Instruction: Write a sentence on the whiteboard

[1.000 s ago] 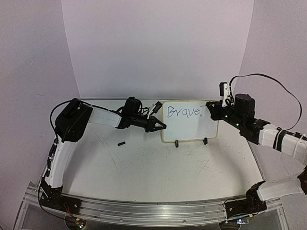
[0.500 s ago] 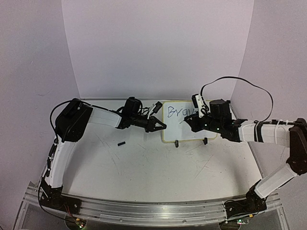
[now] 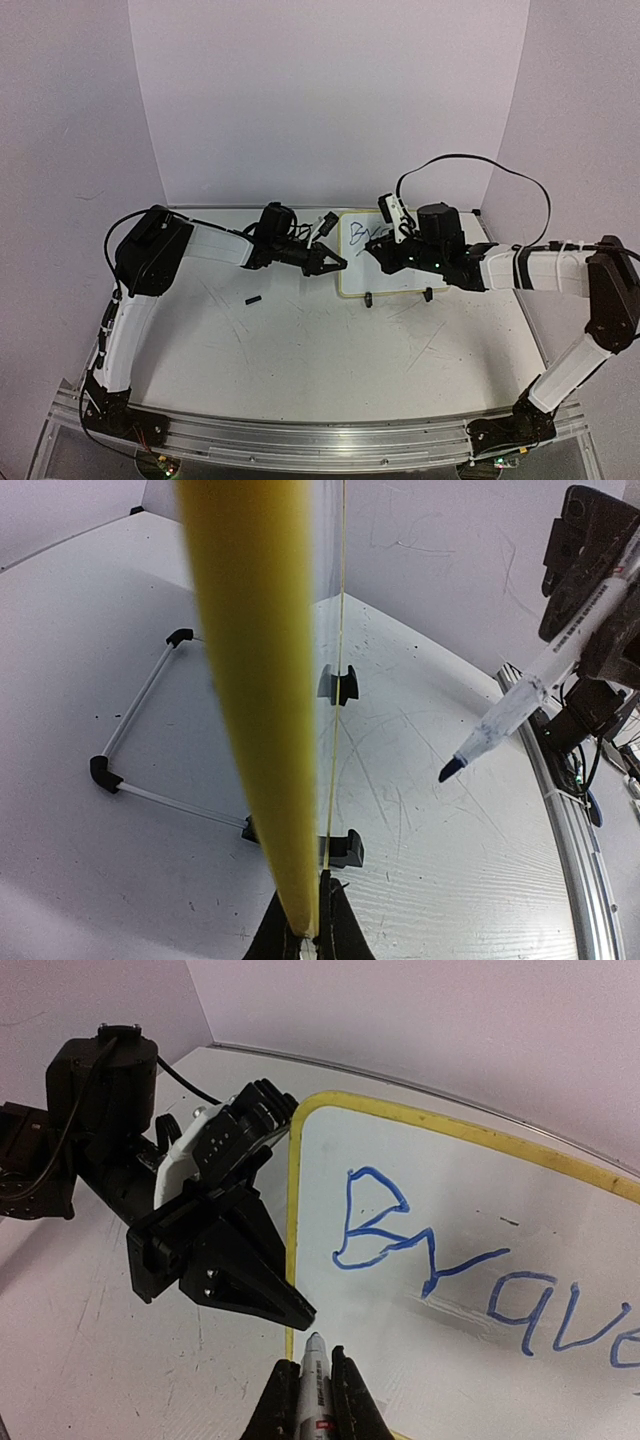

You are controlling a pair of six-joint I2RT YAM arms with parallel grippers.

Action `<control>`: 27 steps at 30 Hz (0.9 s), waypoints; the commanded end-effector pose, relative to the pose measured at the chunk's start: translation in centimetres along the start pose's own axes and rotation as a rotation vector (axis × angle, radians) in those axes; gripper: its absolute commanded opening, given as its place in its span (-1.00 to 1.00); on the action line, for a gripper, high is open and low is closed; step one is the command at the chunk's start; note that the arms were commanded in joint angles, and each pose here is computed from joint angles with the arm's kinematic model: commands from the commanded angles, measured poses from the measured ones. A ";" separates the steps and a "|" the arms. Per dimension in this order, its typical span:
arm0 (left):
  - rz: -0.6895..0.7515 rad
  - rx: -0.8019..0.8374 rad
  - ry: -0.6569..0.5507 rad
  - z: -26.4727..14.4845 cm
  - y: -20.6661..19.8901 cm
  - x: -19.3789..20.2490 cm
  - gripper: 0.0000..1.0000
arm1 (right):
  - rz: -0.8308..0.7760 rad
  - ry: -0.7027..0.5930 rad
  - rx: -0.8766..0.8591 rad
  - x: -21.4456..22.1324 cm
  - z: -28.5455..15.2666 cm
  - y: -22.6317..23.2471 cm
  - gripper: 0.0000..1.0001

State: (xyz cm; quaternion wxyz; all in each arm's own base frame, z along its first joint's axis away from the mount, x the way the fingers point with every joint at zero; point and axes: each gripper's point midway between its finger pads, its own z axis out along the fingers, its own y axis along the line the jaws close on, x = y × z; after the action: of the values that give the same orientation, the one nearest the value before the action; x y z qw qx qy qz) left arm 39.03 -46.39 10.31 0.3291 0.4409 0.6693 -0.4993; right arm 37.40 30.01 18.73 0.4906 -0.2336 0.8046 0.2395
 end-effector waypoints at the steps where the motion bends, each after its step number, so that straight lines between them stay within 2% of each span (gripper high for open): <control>1: -0.049 -0.120 0.111 -0.3 2.5 4.1 -1.00 | -0.049 -0.043 0.020 -2.1 0.9 0.8 -1.00; 11: -0.038 -0.136 0.110 -0.4 2.7 3.9 -1.00 | -0.077 -0.029 -0.001 -2.0 2.5 2.1 -1.00; 27: -0.034 -0.146 0.114 -0.5 2.8 4.1 -1.00 | -0.097 -0.011 0.147 -1.4 2.3 -0.4 -1.00</control>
State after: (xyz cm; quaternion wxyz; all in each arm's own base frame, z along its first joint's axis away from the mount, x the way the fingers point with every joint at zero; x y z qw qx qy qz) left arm 39.04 -46.41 10.40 0.3307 0.4415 0.6692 -0.4979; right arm 39.05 31.41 17.77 0.5021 -0.2379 0.8126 0.1759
